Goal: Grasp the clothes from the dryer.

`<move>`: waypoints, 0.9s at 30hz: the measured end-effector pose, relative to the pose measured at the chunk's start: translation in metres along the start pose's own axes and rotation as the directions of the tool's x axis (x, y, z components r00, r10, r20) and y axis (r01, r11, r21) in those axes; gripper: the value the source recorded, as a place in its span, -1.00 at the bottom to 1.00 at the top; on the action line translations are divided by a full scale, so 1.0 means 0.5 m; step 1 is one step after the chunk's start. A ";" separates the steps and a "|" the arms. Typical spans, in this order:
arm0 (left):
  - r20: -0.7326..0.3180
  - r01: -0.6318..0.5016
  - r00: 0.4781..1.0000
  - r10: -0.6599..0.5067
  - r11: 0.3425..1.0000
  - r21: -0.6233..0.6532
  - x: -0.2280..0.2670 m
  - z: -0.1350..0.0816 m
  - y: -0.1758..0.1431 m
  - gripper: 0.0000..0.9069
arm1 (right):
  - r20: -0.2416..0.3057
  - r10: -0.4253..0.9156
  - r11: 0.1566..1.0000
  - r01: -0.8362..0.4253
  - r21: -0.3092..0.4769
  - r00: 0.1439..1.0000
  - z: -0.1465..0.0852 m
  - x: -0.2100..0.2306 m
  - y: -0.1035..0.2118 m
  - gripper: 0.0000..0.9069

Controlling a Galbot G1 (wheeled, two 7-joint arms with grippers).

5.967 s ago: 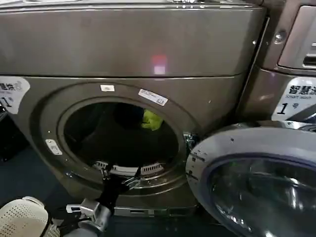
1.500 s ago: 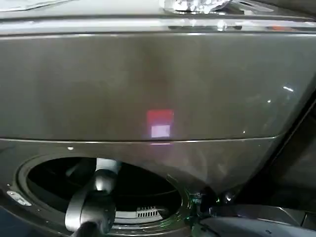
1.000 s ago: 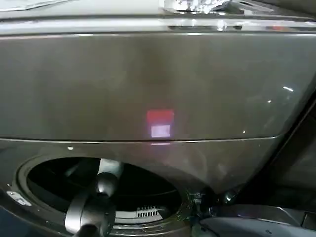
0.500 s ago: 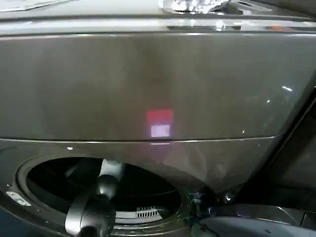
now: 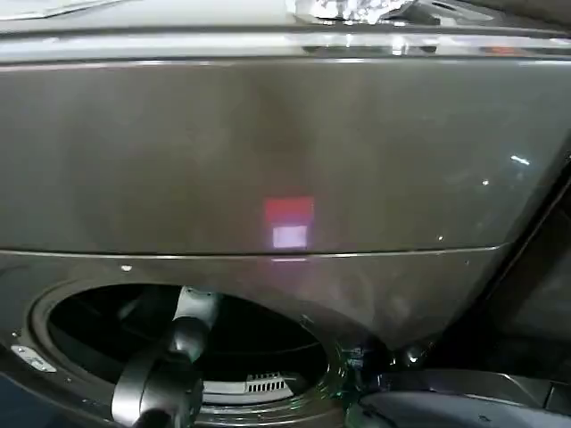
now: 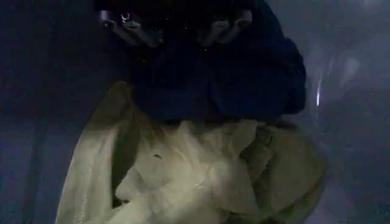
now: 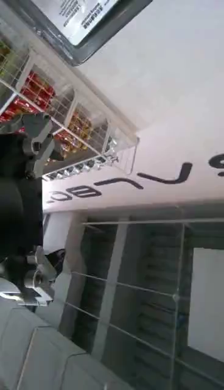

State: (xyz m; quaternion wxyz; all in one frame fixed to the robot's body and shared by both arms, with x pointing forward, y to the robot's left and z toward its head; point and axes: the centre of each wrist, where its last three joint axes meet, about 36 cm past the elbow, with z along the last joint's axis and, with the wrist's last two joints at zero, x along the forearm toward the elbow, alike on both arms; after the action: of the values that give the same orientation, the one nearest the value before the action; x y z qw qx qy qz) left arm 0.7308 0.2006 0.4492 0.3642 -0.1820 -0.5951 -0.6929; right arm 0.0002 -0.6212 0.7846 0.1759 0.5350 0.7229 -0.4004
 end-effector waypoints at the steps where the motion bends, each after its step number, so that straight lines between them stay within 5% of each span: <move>1: 0.000 0.003 1.000 -0.003 1.000 0.002 0.000 0.000 -0.001 -1.00 | 0.000 0.000 1.000 0.000 0.000 1.000 0.000 0.000 0.000 1.00; 9: 0.007 0.050 0.999 -0.051 0.997 0.059 0.006 -0.005 -0.005 -1.00 | -0.006 0.002 1.000 -0.002 -0.003 1.000 0.005 -0.001 0.000 1.00; 16: 0.047 0.095 0.993 -0.109 0.969 0.229 0.024 -0.031 -0.014 -1.00 | -0.008 0.000 1.000 0.000 -0.006 1.000 0.007 -0.001 0.003 1.00; 27: 0.115 0.087 0.974 -0.193 0.798 0.597 0.075 -0.039 -0.036 -1.00 | -0.014 -0.003 1.000 0.002 -0.011 1.000 0.015 -0.001 0.006 1.00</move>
State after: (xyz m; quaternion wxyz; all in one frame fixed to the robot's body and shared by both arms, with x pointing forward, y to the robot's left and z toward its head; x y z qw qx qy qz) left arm 0.6962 0.1717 0.4580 0.2980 -0.0741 -0.8208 -0.4816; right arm 0.0019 -0.6270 0.7795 0.1735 0.5358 0.7270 -0.3928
